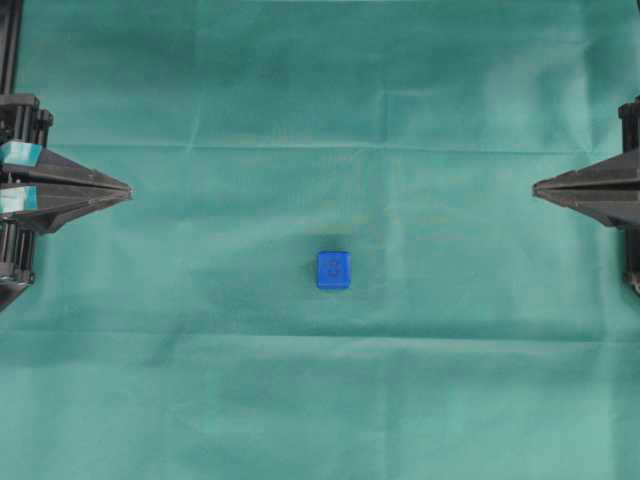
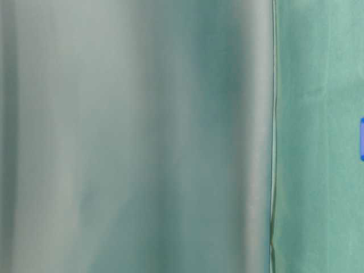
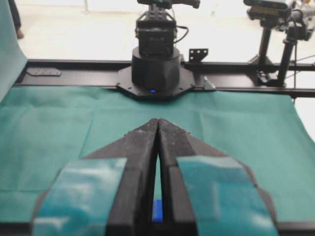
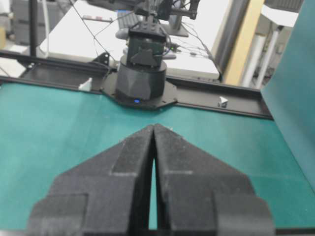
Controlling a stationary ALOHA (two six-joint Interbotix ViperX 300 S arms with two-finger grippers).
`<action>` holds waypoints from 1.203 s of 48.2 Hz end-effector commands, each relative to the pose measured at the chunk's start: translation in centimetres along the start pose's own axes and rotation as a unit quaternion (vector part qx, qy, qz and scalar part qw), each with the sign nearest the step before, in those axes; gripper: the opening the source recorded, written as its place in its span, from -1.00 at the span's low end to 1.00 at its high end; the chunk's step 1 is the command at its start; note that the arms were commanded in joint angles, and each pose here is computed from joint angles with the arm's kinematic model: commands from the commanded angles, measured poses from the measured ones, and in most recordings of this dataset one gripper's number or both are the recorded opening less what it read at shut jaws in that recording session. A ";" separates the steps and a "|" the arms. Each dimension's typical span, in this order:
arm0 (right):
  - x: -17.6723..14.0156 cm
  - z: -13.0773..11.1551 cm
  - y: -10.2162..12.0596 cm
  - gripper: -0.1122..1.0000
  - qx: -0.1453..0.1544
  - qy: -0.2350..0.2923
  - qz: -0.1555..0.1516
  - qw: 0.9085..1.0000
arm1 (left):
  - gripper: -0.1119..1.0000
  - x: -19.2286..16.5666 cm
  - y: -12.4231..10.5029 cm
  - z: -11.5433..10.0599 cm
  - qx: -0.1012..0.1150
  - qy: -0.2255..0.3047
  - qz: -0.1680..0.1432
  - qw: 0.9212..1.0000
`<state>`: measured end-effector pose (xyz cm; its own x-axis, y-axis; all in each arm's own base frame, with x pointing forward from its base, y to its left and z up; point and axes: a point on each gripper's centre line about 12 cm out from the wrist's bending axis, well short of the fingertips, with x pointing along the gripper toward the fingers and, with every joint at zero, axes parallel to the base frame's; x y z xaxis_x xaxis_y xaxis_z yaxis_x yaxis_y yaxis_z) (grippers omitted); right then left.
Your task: Handover the blue block to the right arm after grasping it with the left arm, then place it in the designated position.
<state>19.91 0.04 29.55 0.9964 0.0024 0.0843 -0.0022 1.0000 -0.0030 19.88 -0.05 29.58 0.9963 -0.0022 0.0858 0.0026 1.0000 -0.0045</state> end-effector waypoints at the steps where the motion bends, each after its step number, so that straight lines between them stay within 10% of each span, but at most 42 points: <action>1: 0.2 0.6 0.1 -0.80 0.011 -0.006 0.002 1.000 | -0.77 0.4 0.1 0.6 0.002 0.002 0.001 1.000; 30: 0.7 0.7 0.1 -0.80 0.017 0.022 0.002 1.000 | -0.77 0.5 0.0 0.7 0.007 0.012 -0.001 1.000; 37: 0.7 0.7 0.0 -0.79 0.026 0.023 0.000 0.999 | -0.45 0.5 0.0 0.8 0.008 0.011 -0.001 1.000; 50: 0.8 0.6 -0.1 0.44 0.054 0.030 -0.004 0.998 | 0.82 0.6 0.0 1.0 0.006 0.009 -0.001 1.000; 58: 0.9 0.8 -0.1 0.89 0.055 0.028 -0.004 0.998 | 1.00 0.6 0.0 1.0 0.006 0.011 -0.001 1.000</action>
<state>20.45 0.02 29.26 1.0000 -0.0006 0.0015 0.0004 0.9948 0.1022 20.07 -0.06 29.57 0.9991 -0.0027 0.0414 0.0025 1.0000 0.0046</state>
